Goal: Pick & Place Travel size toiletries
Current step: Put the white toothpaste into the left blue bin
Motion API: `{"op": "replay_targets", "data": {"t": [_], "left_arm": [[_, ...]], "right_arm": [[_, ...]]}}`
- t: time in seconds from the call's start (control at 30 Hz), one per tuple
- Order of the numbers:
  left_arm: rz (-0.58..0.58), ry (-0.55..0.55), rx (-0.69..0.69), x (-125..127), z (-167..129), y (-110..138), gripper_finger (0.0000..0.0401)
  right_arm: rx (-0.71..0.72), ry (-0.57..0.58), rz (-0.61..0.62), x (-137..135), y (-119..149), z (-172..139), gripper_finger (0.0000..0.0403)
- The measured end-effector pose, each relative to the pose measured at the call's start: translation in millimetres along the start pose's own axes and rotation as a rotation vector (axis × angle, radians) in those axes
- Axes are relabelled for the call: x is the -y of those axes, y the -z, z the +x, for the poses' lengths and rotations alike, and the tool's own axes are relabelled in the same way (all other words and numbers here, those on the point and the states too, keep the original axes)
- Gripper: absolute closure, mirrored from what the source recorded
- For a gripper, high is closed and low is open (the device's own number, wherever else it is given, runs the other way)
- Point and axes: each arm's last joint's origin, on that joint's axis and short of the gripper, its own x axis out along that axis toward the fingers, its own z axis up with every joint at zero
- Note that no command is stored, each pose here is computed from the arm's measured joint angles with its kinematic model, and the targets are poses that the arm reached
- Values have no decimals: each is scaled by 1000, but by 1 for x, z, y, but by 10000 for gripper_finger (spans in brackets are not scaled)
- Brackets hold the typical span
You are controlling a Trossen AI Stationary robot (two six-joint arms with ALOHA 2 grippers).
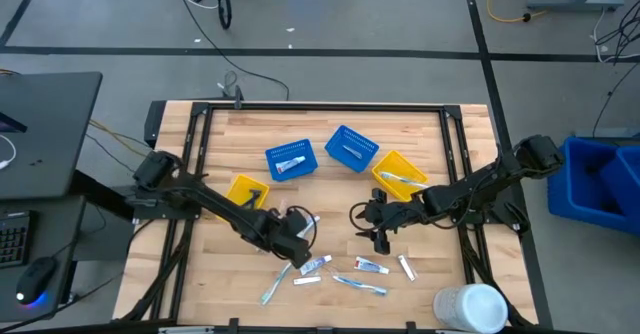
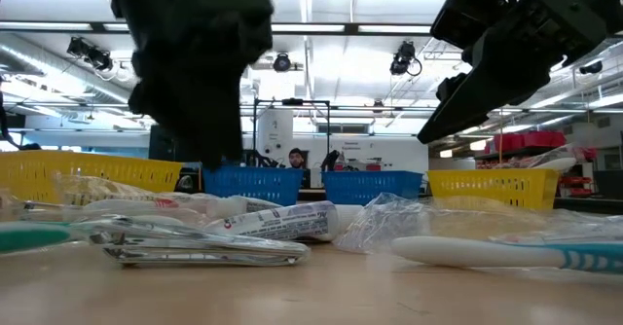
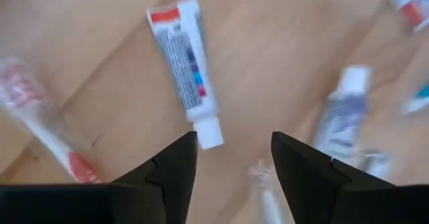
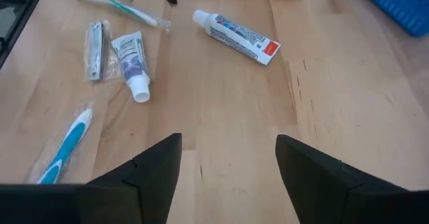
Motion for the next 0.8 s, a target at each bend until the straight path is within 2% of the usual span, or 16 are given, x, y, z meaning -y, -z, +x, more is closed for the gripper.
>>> {"op": "replay_targets", "data": {"t": [0.27,0.43,0.8], "left_arm": [[28,-96,-5,-3,24,9,200],[20,-103,-1,-4,29,8,206],[64,-119,-12,-9,31,1,285]], "right_arm": [[-2,0,0,0,0,0,159],[2,-3,1,0,0,0,169],[16,-7,8,0,-1,0,175]]}}
